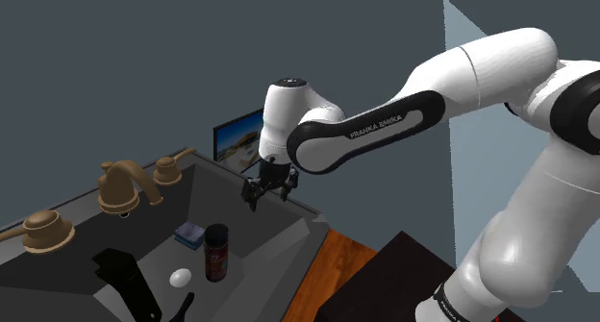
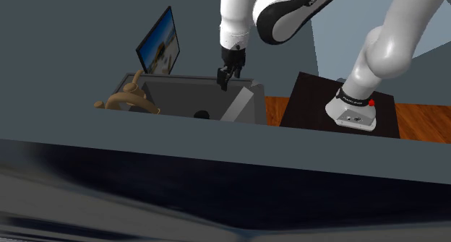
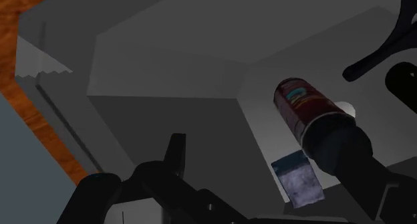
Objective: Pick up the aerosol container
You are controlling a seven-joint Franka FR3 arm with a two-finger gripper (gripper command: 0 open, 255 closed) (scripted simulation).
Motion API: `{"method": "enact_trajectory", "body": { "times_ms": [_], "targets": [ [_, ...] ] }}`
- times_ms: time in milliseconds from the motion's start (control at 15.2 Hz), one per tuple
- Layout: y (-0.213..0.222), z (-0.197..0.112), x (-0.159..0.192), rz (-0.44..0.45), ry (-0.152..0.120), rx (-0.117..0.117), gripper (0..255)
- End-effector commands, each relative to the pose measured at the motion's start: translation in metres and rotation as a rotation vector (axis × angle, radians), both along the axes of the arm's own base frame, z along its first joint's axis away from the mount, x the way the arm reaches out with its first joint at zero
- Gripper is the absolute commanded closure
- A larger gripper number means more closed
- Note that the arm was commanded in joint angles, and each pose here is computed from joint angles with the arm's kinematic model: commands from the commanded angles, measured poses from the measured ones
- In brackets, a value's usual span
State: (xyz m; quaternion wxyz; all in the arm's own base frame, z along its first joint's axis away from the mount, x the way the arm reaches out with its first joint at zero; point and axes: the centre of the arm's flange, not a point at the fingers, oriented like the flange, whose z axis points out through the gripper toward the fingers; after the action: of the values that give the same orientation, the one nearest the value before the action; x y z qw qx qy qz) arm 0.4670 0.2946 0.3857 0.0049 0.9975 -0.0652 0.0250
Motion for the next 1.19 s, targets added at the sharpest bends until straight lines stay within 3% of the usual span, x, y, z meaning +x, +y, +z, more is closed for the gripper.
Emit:
{"method": "enact_trajectory", "body": {
  "times_ms": [0, 660, 1122],
  "targets": [
    [0.016, -0.016, 0.012, -0.006, 0.006, 0.005, 0],
    [0.11, -0.091, 0.065, -0.023, 0.033, 0.025, 0],
    [0.11, -0.127, 0.065, -0.023, 0.033, 0.025, 0]
  ]
}}
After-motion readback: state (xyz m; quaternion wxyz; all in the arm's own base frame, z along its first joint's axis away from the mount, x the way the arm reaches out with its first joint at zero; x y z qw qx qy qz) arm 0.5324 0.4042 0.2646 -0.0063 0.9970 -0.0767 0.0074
